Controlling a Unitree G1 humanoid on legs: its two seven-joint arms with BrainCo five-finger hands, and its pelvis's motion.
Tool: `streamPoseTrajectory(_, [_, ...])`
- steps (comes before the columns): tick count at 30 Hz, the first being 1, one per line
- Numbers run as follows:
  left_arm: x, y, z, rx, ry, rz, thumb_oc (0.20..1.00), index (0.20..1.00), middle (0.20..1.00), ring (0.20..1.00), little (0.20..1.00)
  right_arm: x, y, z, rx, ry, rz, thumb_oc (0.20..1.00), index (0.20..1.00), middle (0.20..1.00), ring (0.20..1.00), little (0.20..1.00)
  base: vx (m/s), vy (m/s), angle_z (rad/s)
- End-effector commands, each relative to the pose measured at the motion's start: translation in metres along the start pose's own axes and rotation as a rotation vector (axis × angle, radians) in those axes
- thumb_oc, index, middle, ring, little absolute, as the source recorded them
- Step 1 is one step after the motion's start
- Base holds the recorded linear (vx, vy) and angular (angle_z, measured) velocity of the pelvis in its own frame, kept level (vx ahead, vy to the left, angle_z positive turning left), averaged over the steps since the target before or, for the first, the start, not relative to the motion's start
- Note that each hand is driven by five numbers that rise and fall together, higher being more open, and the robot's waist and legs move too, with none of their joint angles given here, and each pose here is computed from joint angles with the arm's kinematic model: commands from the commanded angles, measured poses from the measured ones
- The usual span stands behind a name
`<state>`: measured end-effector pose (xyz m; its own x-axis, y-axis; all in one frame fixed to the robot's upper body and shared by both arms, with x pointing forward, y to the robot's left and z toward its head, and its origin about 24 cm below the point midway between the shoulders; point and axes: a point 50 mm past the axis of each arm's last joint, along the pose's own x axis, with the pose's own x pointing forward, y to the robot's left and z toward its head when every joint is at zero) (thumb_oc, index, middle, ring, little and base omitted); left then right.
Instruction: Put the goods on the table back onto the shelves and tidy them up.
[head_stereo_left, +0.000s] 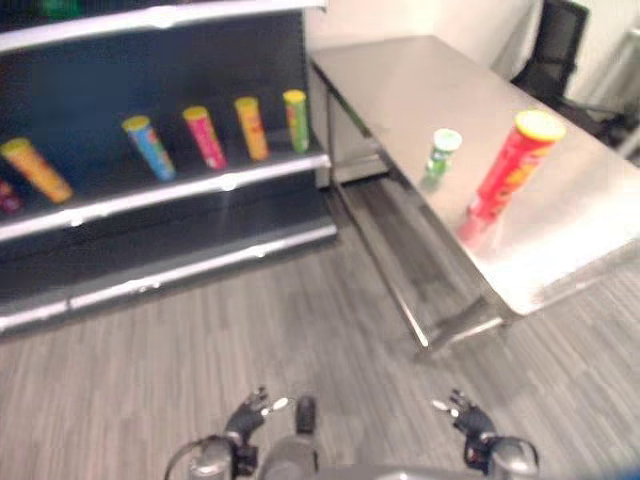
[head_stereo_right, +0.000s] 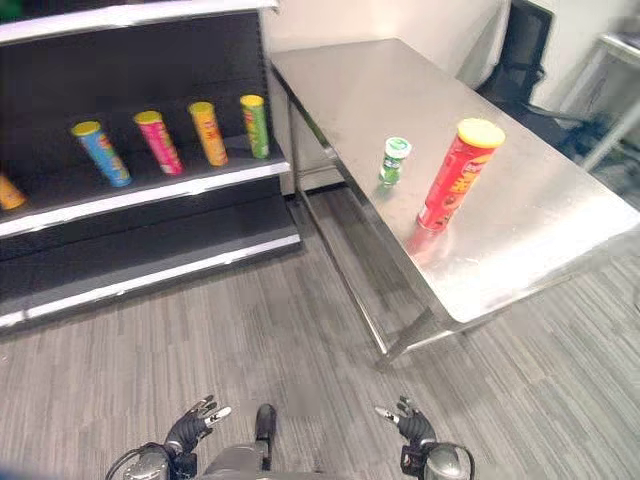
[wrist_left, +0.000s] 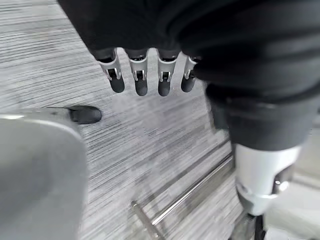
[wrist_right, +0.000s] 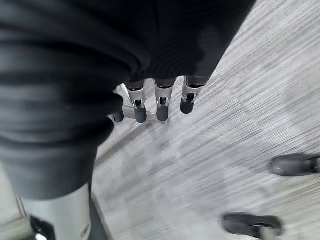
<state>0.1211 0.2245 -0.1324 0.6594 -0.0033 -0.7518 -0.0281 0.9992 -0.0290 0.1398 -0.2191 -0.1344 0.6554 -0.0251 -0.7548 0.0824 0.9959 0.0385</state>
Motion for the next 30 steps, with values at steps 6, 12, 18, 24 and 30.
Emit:
streamPoseTrajectory(6, [-0.003, 0.012, 0.017, 0.044, -0.098, 0.037, 1.000, 1.000, 1.000, 1.000, 1.000, -0.012, -0.022, -0.010, 0.036, -0.012, -0.082, 1.000, 1.000, 1.000, 1.000, 1.000, 0.13, 0.143, -0.20])
streamPoseTrajectory(12, [-0.004, 0.009, 0.019, 0.054, -0.113, 0.024, 1.000, 1.000, 1.000, 1.000, 1.000, -0.018, -0.020, -0.033, 0.023, 0.074, -0.078, 1.000, 1.000, 1.000, 1.000, 1.000, 0.14, -0.070, 0.02])
streamPoseTrajectory(18, [0.000, 0.001, 0.025, 0.091, -0.125, -0.013, 1.000, 1.000, 1.000, 1.000, 1.000, -0.023, -0.021, -0.045, 0.038, 0.101, -0.081, 1.000, 1.000, 1.000, 1.000, 1.000, 0.05, -0.084, 0.45])
streamPoseTrajectory(24, [0.001, -0.012, 0.022, 0.027, -0.138, -0.028, 1.000, 1.000, 1.000, 1.000, 1.000, -0.023, -0.034, -0.039, 0.125, 0.071, -0.157, 1.000, 1.000, 1.000, 1.000, 1.000, 0.01, -0.079, -0.03])
streamPoseTrajectory(30, [-0.005, -0.009, -0.001, 0.035, -0.056, -0.027, 1.000, 1.000, 1.000, 1.000, 1.000, -0.048, -0.074, -0.058, 0.326, 0.068, -0.373, 1.000, 1.000, 1.000, 1.000, 1.000, 0.01, -0.041, -0.12])
